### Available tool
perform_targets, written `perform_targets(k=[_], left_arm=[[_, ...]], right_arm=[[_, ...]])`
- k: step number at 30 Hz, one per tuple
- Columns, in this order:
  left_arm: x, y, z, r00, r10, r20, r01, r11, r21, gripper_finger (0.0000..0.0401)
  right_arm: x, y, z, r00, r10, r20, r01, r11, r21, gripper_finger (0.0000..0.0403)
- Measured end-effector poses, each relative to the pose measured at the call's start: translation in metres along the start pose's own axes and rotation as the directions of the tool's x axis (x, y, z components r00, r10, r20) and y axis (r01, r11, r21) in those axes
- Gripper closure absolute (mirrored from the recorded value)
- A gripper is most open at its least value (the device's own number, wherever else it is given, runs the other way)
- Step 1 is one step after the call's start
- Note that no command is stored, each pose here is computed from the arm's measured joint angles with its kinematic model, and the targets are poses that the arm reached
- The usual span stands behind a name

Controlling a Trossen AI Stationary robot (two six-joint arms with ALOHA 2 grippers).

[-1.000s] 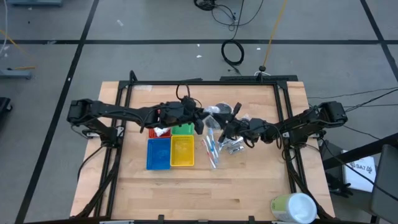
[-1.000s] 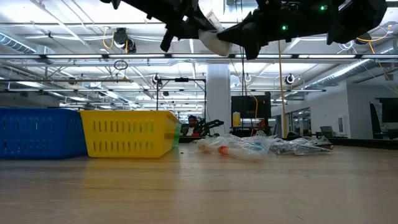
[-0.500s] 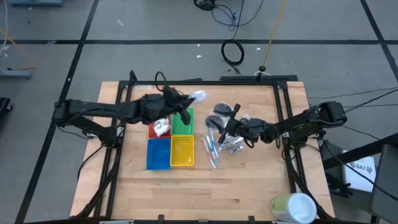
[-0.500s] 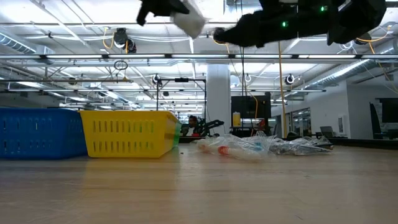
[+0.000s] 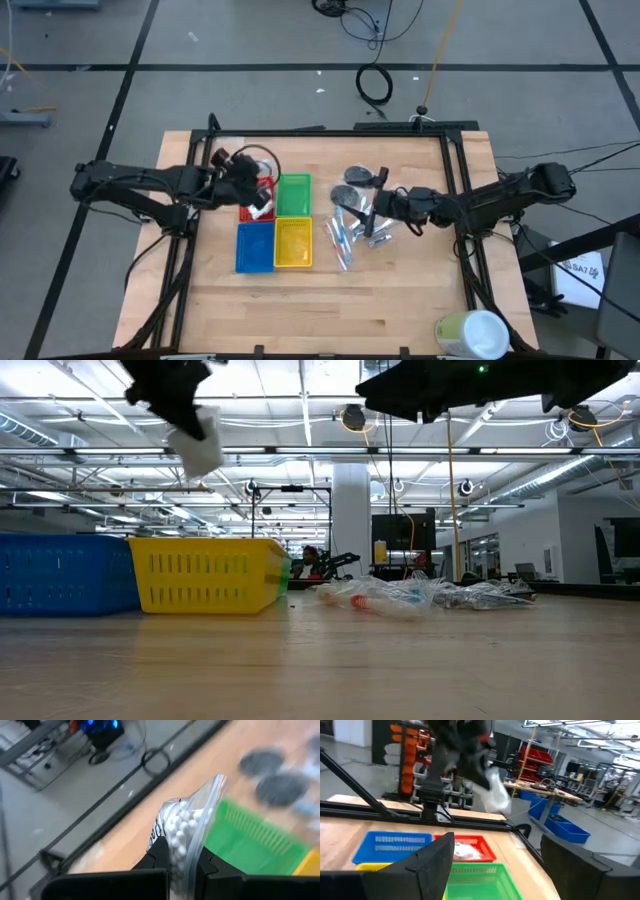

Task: Pick & Place Travel size toiletries
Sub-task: Put the white cotton pack into the red bin

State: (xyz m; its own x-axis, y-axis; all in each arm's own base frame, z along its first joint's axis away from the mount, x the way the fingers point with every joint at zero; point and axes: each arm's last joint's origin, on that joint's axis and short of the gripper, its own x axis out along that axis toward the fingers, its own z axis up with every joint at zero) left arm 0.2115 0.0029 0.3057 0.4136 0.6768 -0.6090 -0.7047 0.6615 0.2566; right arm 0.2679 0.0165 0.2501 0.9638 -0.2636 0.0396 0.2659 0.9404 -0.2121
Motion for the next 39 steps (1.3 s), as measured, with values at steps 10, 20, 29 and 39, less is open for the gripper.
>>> perform_targets(k=[10, 20, 29, 39], left_arm=[[0.042, -0.012, -0.078, 0.978, 0.063, -0.201, -0.039, 0.992, 0.123, 0.0377], [0.065, -0.02, -0.115, 0.971, -0.04, -0.238, 0.068, 0.992, 0.11, 0.0375], [0.079, -0.019, -0.133, 0.968, -0.082, -0.237, 0.108, 0.989, 0.099, 0.0379], [0.079, -0.019, -0.134, 0.967, -0.088, -0.238, 0.116, 0.988, 0.105, 0.0333]], right_arm=[[0.0, -0.002, -0.001, 1.0, -0.001, -0.013, 0.001, 1.0, 0.003, 0.0128], [0.0, -0.002, -0.001, 1.0, -0.002, -0.015, 0.002, 1.0, 0.006, 0.0131], [0.0, -0.002, -0.002, 1.0, -0.001, -0.021, 0.001, 1.0, 0.004, 0.0133], [0.0, -0.002, -0.002, 1.0, 0.0, -0.026, 0.0, 1.0, -0.001, 0.0133]])
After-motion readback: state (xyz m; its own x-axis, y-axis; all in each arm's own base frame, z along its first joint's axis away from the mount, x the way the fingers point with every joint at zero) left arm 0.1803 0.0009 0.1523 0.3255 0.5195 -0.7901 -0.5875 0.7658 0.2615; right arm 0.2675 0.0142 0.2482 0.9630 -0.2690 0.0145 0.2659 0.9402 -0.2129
